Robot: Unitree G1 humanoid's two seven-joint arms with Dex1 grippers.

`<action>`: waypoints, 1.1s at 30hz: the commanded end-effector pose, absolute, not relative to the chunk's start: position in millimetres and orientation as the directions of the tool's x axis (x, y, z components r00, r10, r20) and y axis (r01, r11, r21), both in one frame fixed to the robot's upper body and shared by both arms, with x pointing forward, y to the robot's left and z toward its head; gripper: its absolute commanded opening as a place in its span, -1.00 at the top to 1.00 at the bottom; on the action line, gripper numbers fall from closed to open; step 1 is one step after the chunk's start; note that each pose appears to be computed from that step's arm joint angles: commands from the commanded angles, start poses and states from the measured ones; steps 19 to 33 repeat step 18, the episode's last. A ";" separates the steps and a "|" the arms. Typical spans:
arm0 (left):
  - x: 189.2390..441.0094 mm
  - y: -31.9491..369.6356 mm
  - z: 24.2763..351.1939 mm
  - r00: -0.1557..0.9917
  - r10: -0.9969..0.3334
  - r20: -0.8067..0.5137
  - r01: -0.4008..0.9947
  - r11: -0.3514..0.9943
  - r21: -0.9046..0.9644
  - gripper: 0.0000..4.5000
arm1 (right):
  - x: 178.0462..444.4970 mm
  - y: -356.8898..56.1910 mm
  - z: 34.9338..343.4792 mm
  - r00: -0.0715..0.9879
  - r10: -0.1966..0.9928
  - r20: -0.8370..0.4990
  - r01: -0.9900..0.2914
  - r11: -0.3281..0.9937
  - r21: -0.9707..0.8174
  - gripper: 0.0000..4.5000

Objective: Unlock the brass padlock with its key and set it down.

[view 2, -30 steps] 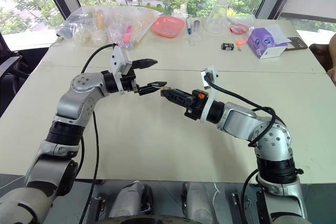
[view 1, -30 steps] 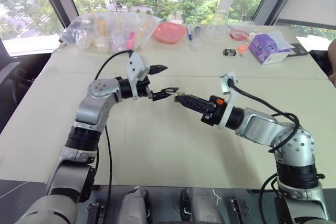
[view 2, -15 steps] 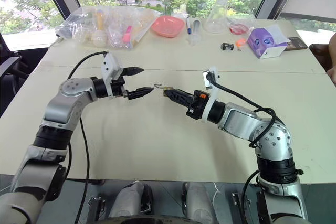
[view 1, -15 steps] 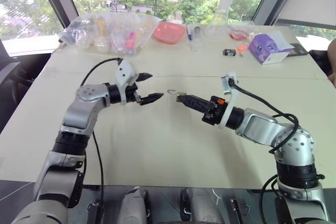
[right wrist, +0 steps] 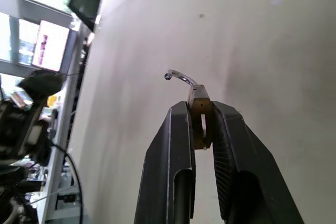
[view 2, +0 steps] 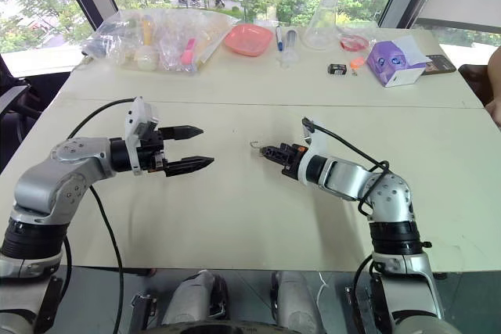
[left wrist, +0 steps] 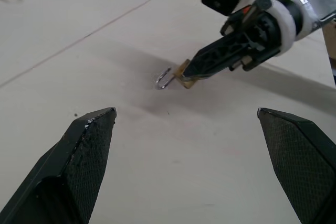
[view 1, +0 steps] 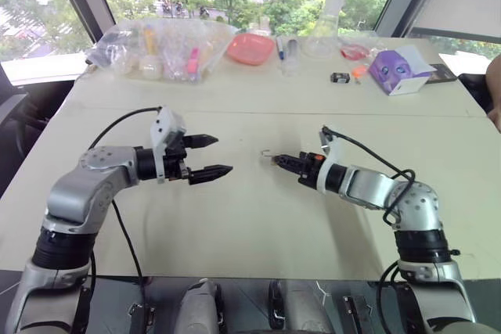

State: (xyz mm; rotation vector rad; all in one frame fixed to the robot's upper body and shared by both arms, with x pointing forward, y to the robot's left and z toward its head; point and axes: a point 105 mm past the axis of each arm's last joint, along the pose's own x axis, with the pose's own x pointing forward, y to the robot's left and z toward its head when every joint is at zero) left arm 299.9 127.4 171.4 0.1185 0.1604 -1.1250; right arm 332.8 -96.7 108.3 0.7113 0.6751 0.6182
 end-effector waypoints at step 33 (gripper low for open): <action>287.9 143.5 163.3 0.502 -0.844 -0.190 0.854 0.518 -0.043 -1.00 | 291.5 -175.5 151.7 0.708 0.608 -0.360 -0.576 0.791 0.204 -0.97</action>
